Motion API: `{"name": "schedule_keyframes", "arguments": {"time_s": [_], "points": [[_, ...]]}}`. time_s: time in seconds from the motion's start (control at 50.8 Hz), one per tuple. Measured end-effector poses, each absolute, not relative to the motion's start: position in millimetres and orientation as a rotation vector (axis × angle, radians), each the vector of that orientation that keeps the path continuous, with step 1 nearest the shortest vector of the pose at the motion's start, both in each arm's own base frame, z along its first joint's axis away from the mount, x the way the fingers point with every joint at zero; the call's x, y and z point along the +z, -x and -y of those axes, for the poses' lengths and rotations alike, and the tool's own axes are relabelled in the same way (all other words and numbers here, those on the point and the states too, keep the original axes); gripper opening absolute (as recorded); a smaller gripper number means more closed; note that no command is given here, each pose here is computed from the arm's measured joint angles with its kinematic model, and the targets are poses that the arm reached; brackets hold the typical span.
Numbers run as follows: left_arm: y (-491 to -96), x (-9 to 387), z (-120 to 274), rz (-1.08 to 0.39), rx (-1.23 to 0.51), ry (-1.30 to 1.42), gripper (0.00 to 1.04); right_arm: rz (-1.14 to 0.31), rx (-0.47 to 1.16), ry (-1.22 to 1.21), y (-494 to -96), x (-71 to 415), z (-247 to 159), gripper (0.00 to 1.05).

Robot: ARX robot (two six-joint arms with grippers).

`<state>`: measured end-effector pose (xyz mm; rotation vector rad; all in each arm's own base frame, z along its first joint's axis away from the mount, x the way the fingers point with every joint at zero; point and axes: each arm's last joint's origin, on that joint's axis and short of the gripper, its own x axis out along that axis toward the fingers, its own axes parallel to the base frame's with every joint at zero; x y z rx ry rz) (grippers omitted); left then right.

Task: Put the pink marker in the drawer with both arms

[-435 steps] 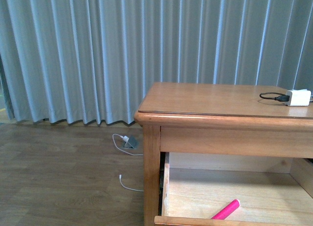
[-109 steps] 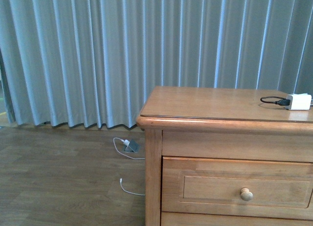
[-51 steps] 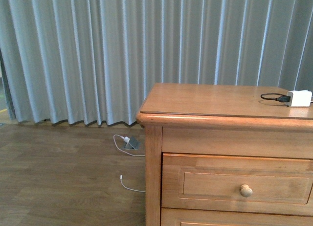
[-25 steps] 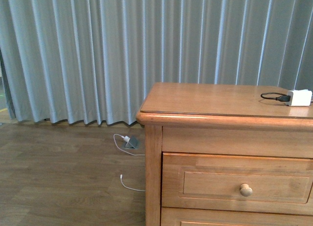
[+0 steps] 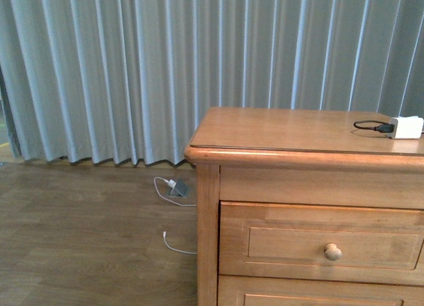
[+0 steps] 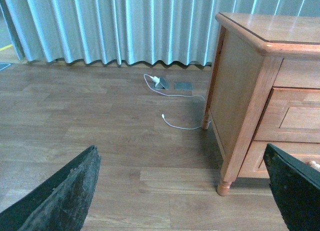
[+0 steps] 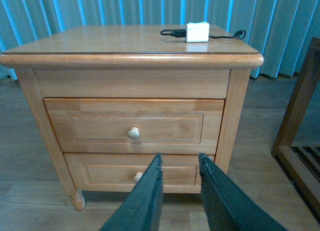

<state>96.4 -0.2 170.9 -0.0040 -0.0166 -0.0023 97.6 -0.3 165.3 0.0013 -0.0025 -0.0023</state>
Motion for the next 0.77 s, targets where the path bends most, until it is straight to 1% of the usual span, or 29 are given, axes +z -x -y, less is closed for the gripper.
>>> {"name": "schedule_keyframes", "arguments": {"time_s": [0.059, 0.118, 0.138, 0.315, 0.335, 0.414, 0.768], "points": [[-96.4, 170.9, 0.2, 0.017, -0.002, 0.004, 0.99, 0.002, -0.002, -0.001, -97.6, 165.3, 0.3, 0.47], [-96.4, 170.9, 0.2, 0.017, -0.002, 0.004, 0.99, 0.002, -0.002, -0.001, -97.6, 165.3, 0.3, 0.63], [-96.4, 170.9, 0.2, 0.017, -0.002, 0.004, 0.99, 0.002, -0.002, -0.001, -97.6, 165.3, 0.3, 0.66], [-96.4, 170.9, 0.2, 0.017, -0.002, 0.004, 0.99, 0.002, -0.002, -0.001, -97.6, 165.3, 0.3, 0.96], [-96.4, 170.9, 0.2, 0.017, -0.002, 0.004, 0.99, 0.002, -0.002, -0.002, -97.6, 165.3, 0.3, 0.98], [-96.4, 170.9, 0.2, 0.017, -0.002, 0.004, 0.99, 0.002, -0.002, -0.002, -97.6, 165.3, 0.3, 0.96], [-96.4, 170.9, 0.2, 0.017, -0.002, 0.004, 0.99, 0.002, -0.002, -0.002, -97.6, 165.3, 0.3, 0.96]]}}
